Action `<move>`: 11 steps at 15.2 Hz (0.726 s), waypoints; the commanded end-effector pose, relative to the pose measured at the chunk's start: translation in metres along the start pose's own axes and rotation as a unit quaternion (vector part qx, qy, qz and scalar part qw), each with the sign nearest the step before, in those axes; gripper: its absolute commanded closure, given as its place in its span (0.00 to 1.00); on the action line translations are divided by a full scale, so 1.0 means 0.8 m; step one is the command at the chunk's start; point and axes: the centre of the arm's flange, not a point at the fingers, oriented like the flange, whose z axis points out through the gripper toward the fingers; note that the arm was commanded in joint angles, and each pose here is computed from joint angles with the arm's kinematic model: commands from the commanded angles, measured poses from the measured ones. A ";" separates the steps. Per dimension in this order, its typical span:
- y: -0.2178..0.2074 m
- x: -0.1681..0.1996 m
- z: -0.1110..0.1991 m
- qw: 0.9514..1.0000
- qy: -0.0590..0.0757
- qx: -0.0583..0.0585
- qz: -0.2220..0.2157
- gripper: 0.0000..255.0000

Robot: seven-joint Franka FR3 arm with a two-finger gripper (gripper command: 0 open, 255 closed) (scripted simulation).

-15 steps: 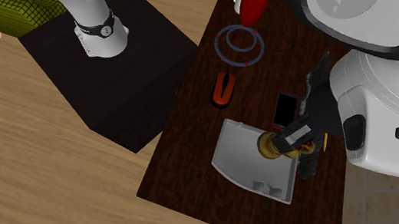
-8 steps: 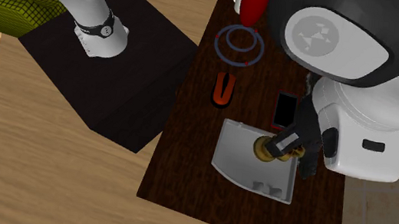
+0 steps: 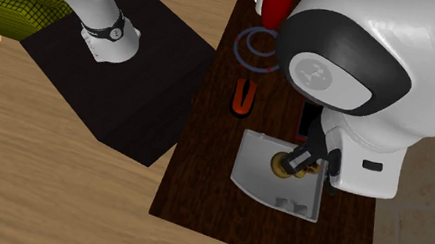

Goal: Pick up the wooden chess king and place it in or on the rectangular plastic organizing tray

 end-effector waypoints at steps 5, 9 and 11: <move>-0.001 0.000 0.007 1.000 0.000 0.000 0.000 1.00; -0.001 0.000 0.007 1.000 0.000 0.000 0.000 0.00; -0.001 0.000 0.007 1.000 0.000 0.000 0.000 0.00</move>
